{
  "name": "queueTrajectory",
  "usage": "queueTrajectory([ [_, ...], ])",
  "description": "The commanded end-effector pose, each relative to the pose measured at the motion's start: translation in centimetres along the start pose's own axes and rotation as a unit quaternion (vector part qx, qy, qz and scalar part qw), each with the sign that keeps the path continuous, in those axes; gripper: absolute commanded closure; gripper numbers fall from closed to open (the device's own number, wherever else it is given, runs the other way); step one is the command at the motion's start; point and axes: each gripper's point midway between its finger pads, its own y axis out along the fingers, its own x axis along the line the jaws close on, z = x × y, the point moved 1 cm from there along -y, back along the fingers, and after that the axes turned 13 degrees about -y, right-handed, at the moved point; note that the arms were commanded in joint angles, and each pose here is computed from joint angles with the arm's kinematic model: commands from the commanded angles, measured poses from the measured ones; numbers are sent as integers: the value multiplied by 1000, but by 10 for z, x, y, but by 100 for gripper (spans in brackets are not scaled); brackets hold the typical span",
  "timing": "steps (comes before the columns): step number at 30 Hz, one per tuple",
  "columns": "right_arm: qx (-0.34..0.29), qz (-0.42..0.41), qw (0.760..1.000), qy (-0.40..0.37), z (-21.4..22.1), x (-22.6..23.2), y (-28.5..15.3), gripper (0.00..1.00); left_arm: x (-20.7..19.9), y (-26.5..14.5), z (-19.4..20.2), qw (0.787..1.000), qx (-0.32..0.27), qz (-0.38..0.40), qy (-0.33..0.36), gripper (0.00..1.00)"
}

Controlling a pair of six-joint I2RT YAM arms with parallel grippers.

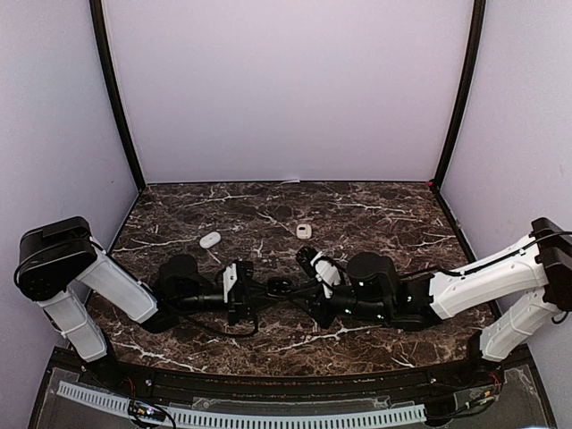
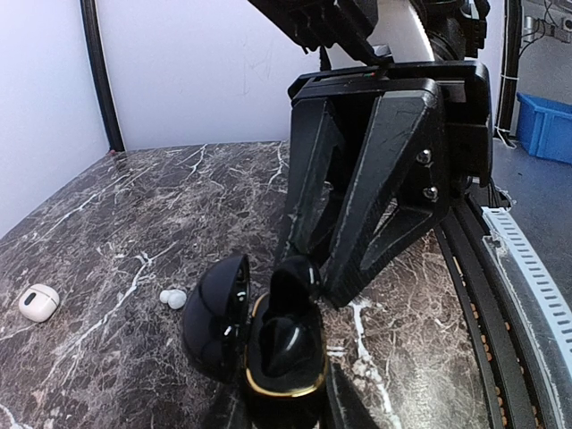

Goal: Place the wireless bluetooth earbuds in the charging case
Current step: Adjust the right earbud in the right side groove of the charging case.

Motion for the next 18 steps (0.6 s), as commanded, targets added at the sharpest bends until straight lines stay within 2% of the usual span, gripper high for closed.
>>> queueTrajectory([
  [1,-27,19,999,3,-21,-6,4,83,-7,1,-16,999,-24,17,14,90],
  [11,-15,5,1000,21,-20,1,14,85,-2,6,-12,999,-12,-8,33,91],
  [18,19,21,995,99,-10,-3,21,87,-1,11,-8,997,-2,-35,61,91],
])
